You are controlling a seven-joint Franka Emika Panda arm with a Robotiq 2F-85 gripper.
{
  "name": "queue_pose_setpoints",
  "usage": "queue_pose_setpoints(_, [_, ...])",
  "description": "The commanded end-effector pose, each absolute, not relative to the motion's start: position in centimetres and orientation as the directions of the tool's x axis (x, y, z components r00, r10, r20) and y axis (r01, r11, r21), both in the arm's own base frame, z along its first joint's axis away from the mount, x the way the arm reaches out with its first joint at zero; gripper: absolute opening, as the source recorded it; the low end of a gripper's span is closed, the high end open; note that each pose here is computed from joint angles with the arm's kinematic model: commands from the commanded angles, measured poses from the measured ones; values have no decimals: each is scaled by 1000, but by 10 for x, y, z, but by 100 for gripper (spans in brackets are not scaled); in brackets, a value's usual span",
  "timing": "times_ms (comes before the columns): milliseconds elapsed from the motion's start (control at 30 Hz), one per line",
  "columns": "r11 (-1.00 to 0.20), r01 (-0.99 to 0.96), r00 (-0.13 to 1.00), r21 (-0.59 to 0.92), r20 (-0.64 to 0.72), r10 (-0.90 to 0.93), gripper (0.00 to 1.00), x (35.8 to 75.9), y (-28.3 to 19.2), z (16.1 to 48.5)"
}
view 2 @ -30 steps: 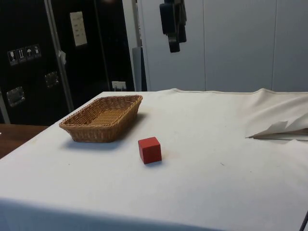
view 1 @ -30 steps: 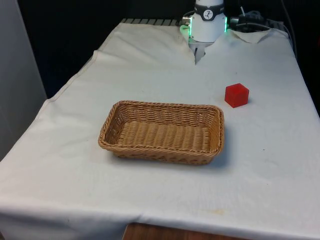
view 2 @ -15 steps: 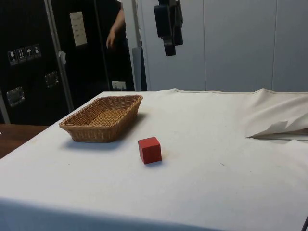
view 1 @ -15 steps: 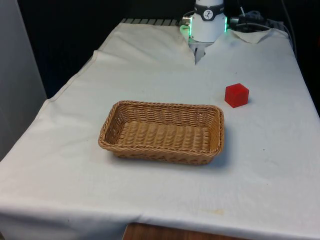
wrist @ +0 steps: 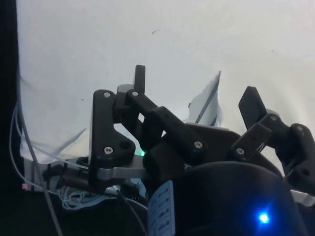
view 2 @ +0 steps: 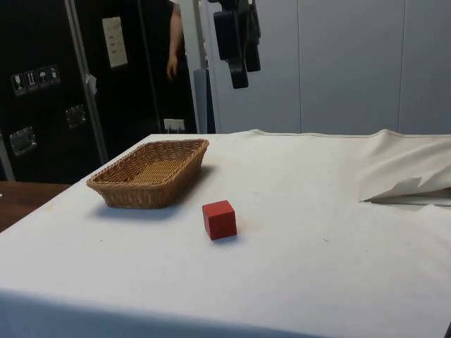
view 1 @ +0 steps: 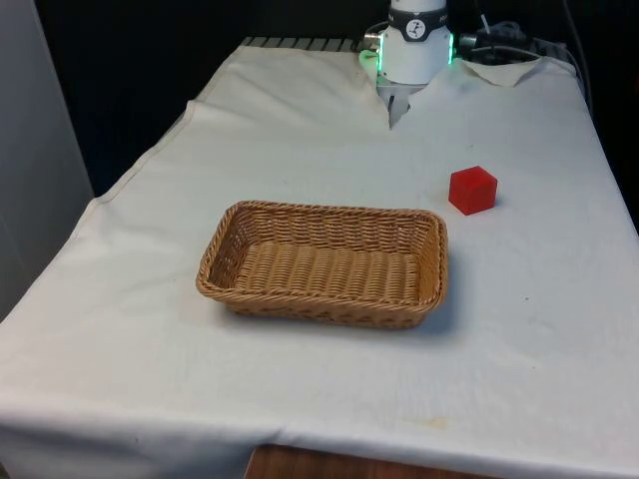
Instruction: Pick up the cube and place it into the basket.
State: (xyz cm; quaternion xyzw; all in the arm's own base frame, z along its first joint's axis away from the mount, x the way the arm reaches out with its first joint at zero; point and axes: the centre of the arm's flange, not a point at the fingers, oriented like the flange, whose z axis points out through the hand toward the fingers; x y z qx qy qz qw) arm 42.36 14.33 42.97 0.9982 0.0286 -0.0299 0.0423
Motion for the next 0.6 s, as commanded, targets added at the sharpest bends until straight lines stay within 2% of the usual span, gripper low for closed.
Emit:
queue_pose_setpoints(0, [-995,58,997,82,-64,53,100,425,145,429])
queue_pose_setpoints(567, [-997,32,992,73,-125,23,100,447,183,416])
